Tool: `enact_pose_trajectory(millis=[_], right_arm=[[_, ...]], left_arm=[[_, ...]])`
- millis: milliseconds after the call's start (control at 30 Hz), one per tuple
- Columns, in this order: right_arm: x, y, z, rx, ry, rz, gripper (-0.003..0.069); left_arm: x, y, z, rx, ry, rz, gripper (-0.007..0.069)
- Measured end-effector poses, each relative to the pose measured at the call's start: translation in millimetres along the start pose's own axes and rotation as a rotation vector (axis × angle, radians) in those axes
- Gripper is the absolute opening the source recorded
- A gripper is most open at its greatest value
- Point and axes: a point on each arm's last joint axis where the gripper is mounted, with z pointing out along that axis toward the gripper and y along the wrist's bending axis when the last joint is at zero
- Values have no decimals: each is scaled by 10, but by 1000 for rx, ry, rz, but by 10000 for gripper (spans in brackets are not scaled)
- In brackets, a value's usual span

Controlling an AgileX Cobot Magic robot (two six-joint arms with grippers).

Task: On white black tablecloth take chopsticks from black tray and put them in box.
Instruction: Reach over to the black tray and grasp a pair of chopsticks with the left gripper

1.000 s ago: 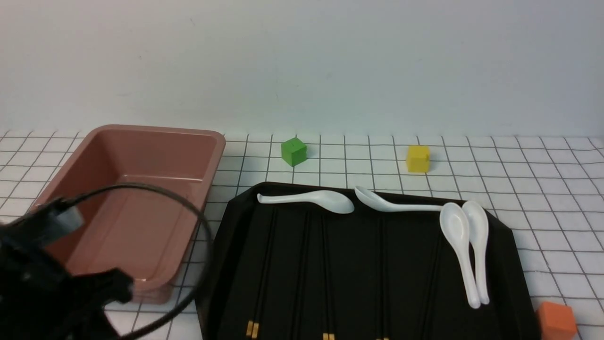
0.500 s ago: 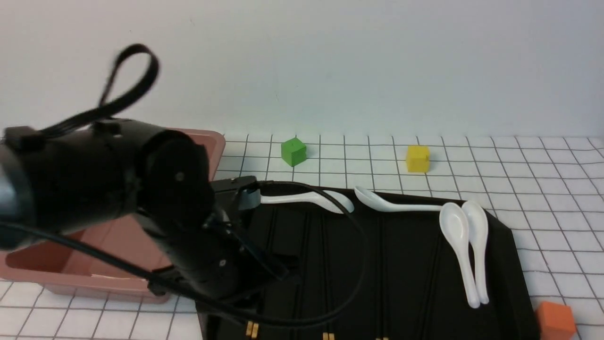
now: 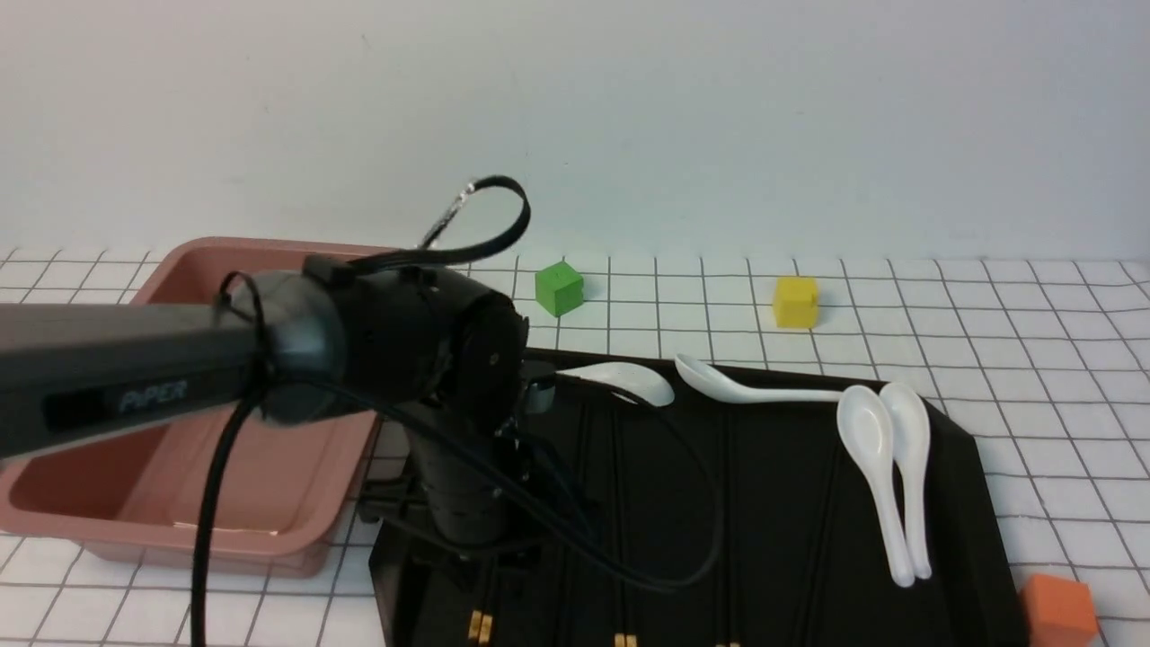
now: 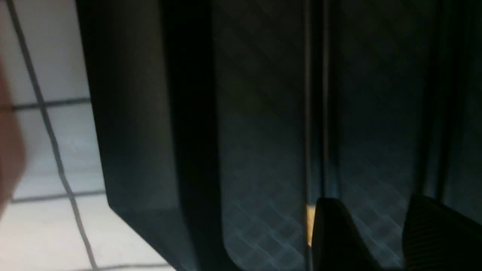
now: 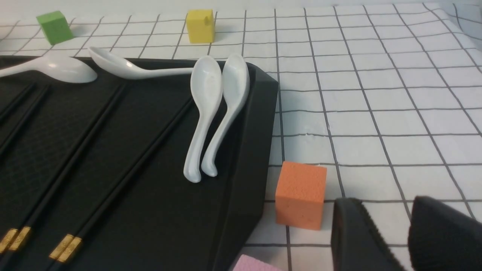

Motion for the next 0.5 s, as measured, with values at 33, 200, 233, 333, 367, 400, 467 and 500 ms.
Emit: enact_pose_trajectory(millis=[33, 200, 233, 333, 367, 400, 467, 500], right_arm=[[0, 0, 0, 0, 0, 0, 240], [0, 0, 0, 0, 0, 0, 240], [0, 0, 0, 0, 0, 0, 240], [0, 0, 0, 0, 0, 0, 240], [0, 0, 0, 0, 0, 0, 240], [0, 0, 0, 0, 0, 0, 240], [0, 0, 0, 0, 0, 0, 240], [0, 0, 0, 0, 0, 0, 240]], left_arm=[[0, 0, 35, -4, 7, 0, 275], [-30, 19, 226, -46, 15, 33, 275], [-33, 22, 255, -52, 17, 38, 275], [-55, 15, 269, -51, 6, 44, 275], [-57, 13, 271, -51, 5, 44, 275], [-59, 13, 277, -52, 6, 45, 272], [-60, 12, 289, -54, 9, 45, 258], [-60, 12, 287, -53, 8, 44, 256]])
